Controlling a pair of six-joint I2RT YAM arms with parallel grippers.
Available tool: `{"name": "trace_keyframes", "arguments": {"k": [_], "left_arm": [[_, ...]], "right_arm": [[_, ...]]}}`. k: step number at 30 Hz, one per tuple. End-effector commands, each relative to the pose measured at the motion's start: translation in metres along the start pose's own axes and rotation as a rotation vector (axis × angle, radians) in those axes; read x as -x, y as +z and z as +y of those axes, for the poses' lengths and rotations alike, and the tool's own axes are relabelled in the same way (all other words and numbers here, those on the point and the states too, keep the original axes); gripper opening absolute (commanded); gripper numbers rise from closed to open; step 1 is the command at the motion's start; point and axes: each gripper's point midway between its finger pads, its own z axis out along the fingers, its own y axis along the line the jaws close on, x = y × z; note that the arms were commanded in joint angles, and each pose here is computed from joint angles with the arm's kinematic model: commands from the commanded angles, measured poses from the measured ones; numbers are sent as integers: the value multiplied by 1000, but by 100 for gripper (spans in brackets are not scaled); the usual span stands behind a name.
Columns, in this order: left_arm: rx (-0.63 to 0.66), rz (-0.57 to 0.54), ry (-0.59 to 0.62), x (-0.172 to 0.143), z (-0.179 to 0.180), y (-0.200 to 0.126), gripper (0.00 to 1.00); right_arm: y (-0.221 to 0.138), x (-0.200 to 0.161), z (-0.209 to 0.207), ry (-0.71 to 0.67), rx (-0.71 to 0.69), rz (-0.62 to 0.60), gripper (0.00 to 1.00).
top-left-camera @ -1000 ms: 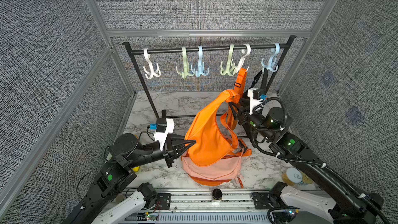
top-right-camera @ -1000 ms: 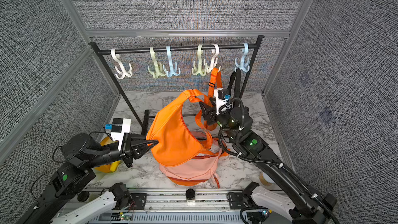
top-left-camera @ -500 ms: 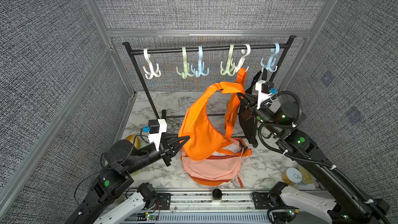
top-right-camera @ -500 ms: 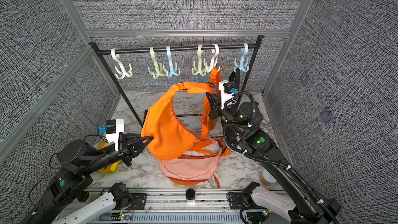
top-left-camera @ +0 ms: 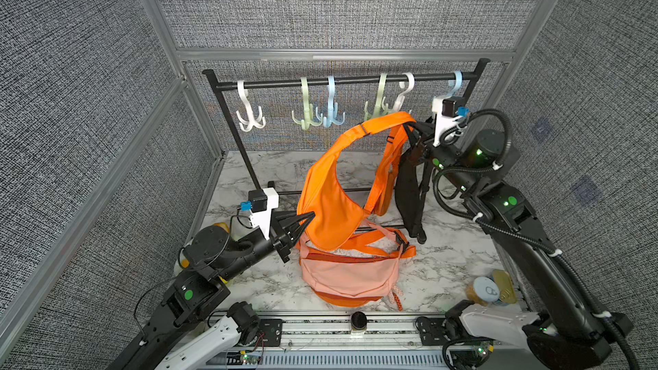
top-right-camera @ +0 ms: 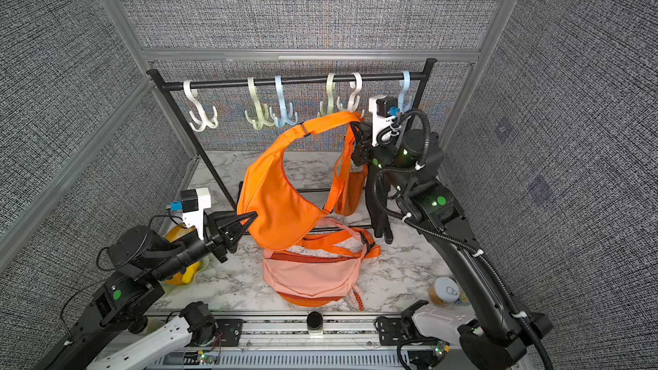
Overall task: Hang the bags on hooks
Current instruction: Hang the bag on the hook.
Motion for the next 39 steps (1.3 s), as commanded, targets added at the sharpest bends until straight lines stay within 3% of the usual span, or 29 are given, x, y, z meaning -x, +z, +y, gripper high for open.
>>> {"name": "trace_keyframes", "arguments": {"k": [1,8,39], "left_arm": [[-31,-85,0,20,-6,3,0],[-31,-80,-18,18,-4,8,0],[14,-43,-153,-17,18,30,0]], "right_arm": [[12,-11,-1,-1,17,83,1],[36,-33,-7,7,16,187,1],[75,-84,-18,-10,31,381,2]]}}
